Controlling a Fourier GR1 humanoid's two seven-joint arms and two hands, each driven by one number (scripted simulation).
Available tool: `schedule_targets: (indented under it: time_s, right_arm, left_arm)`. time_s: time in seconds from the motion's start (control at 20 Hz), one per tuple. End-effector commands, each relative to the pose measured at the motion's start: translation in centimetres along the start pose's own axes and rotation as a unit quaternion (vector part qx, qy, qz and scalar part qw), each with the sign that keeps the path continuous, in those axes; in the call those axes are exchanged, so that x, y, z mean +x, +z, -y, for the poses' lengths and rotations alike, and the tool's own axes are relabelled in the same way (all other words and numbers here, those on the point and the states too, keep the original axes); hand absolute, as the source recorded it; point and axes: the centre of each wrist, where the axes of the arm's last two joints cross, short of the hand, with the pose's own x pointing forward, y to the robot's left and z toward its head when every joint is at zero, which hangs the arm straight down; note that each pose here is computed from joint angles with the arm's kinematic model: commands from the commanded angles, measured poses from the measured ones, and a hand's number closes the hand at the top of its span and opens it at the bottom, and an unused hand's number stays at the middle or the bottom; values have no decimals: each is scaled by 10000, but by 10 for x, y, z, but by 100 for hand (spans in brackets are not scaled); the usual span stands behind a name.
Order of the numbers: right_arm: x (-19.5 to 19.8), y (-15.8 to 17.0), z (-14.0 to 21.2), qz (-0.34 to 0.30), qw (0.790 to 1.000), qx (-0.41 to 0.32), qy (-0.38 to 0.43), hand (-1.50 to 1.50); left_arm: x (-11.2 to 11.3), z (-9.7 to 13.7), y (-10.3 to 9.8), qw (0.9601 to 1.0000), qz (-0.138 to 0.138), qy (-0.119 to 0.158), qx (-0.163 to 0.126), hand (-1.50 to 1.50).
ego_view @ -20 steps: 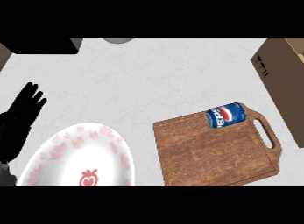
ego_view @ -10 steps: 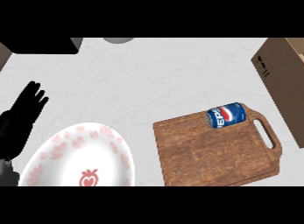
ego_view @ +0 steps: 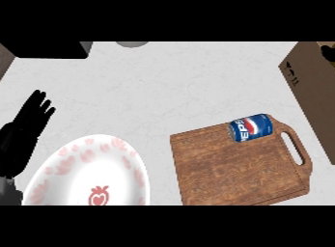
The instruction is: Pick the squash from the cutting board and place it in the cardboard box
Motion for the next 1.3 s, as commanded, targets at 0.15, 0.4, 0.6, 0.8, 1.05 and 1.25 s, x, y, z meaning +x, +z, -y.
schedule_targets:
  time_s: [0.15, 0.4, 0.6, 0.8, 1.05, 1.25]
  right_arm:
    - [-45, -3, -41, -921, 9918, 871, -163, -150]
    - [-66, 1, -54, -282, 9940, 838, -638, -150]
    - [-53, -6, -30, -145, 9882, -28, -1526, -150]
    - [-57, -1, -34, -511, 9563, -757, -2778, -150]
    - [-97, 0, -21, -609, 9267, -1000, -3572, -150]
    - [-126, 5, -5, -810, 9156, -1145, -3768, -150]
  left_arm:
    - [3, 11, 0, 9999, 55, 73, -57, 0]
    - [5, 5, 11, 10000, 53, 6, 62, 0]
    - [9, -5, 4, 10000, 28, 3, 23, 0]
    - [0, -7, 13, 9999, -150, 12, 56, 0]
    - [13, -3, 9, 9999, -51, -62, 118, 0]
    - [-4, -21, 0, 9998, 2, -20, 176, 0]
